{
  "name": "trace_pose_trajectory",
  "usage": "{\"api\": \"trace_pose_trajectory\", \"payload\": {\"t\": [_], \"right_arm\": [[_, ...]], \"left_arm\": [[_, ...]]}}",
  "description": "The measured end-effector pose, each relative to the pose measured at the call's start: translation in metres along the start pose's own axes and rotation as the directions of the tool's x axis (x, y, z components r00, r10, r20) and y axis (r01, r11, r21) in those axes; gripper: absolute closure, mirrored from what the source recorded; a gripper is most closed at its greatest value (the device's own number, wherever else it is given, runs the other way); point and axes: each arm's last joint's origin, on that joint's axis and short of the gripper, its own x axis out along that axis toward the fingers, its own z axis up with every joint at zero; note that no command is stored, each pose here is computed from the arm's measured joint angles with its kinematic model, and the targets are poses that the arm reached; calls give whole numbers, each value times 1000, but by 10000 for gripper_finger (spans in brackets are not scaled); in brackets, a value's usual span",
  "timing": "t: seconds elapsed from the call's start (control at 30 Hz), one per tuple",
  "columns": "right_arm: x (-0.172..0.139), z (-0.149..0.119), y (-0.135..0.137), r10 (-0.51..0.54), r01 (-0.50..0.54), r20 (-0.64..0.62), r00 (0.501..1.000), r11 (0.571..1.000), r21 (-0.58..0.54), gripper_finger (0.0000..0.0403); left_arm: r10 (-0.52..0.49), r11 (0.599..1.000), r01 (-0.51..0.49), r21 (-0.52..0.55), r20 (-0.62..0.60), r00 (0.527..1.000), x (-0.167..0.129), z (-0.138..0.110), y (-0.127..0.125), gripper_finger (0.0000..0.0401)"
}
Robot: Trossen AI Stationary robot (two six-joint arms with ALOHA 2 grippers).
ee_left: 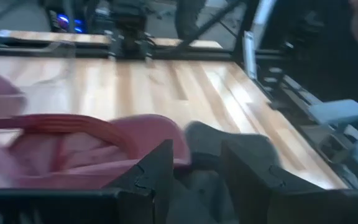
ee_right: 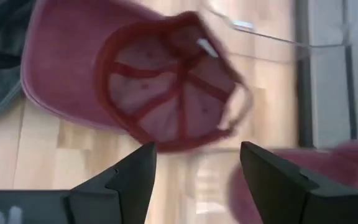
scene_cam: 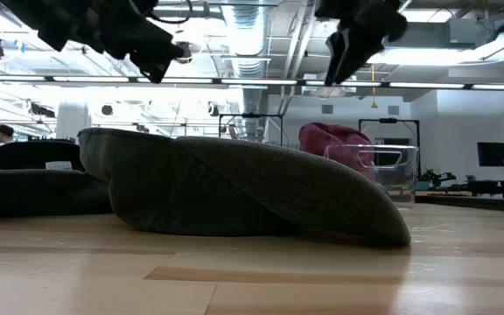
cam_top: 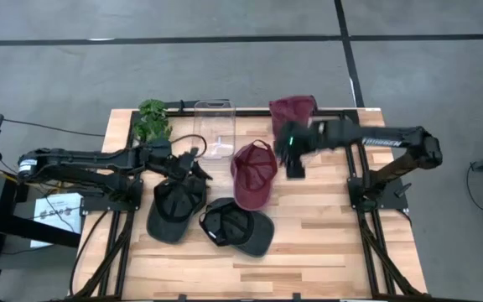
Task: Pick & Place hat
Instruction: Put the red cap into the right transparent bin
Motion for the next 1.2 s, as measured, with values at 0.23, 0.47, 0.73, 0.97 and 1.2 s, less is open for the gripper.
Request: {"api": "trace_pose_trajectory", "payload": {"t": [0.23,0.47,0.73,0.97,1.2], "right_arm": [[36,-7,80,-126,128,66,990,991,-40,177],[48,-16,125,-106,109,191,976,994,-2,177],[65,-27,149,-66,64,231,971,998,17,178],[110,-31,161,-80,90,127,989,993,-73,178],[129,-28,161,-146,165,142,979,978,-130,181]], "left_arm": [[-121,992,122,37,-8,993,7,1,-26,279],[-185,982,186,22,-23,982,10,0,-40,289],[-214,976,214,26,-27,977,11,-1,-46,290],[-213,977,214,25,-27,977,11,-1,-46,290],[-213,977,214,18,-25,977,11,0,-46,289]]}}
